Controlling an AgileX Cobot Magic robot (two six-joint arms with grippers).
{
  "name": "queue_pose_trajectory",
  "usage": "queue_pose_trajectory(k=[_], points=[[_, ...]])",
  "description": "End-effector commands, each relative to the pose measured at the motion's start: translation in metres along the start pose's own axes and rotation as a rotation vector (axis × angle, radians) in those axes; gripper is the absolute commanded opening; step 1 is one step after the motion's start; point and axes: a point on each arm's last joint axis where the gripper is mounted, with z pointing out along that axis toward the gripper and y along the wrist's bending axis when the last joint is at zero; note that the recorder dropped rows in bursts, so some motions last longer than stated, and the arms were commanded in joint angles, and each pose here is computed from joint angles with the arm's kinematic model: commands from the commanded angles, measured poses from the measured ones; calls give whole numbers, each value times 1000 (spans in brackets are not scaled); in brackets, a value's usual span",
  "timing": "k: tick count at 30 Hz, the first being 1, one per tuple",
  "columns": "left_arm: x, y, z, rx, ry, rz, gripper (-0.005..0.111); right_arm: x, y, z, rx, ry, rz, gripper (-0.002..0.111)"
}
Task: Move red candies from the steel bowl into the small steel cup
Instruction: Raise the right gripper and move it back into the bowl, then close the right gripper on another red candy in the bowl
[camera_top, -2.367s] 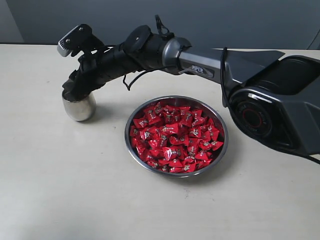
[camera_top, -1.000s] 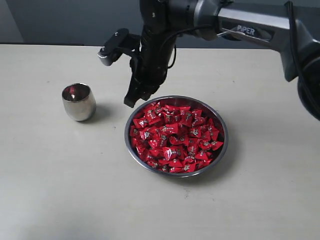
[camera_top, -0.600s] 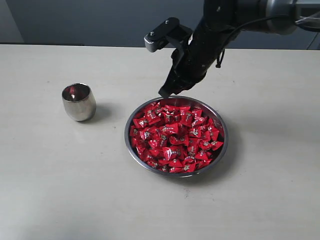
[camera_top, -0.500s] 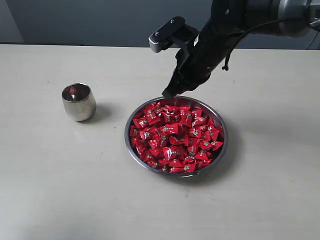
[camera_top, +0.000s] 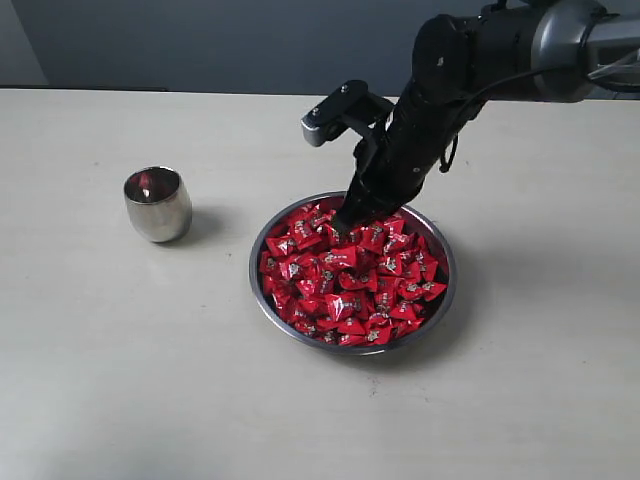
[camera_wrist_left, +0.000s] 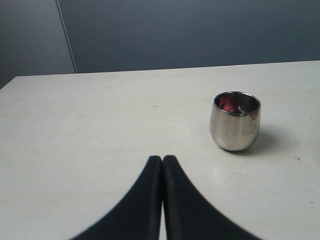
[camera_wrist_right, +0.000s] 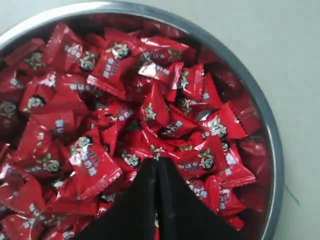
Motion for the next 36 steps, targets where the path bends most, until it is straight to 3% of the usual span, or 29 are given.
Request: queue_pose_trajectory(k=[1, 12, 21, 24, 28, 30, 33, 36], points=[[1, 0, 0, 0, -2, -5, 0, 12, -8, 12, 42, 111, -61, -1], [1, 0, 0, 0, -2, -5, 0, -4, -5, 14, 14, -69, 28, -1], [1, 0, 0, 0, -2, -5, 0, -1, -3, 14, -10, -33, 40, -1], [1, 0, 0, 0, -2, -5, 0, 3, -1, 14, -37, 10, 55, 9], [1, 0, 0, 0, -2, -5, 0, 4, 0, 13, -47, 29, 130, 40], [1, 0, 0, 0, -2, -5, 0, 5, 1, 12, -54, 39, 177, 45], [1, 0, 0, 0, -2, -5, 0, 5, 2, 12, -58, 43, 211, 41], [1, 0, 0, 0, -2, -5, 0, 3, 4, 12, -85, 31, 241, 30]])
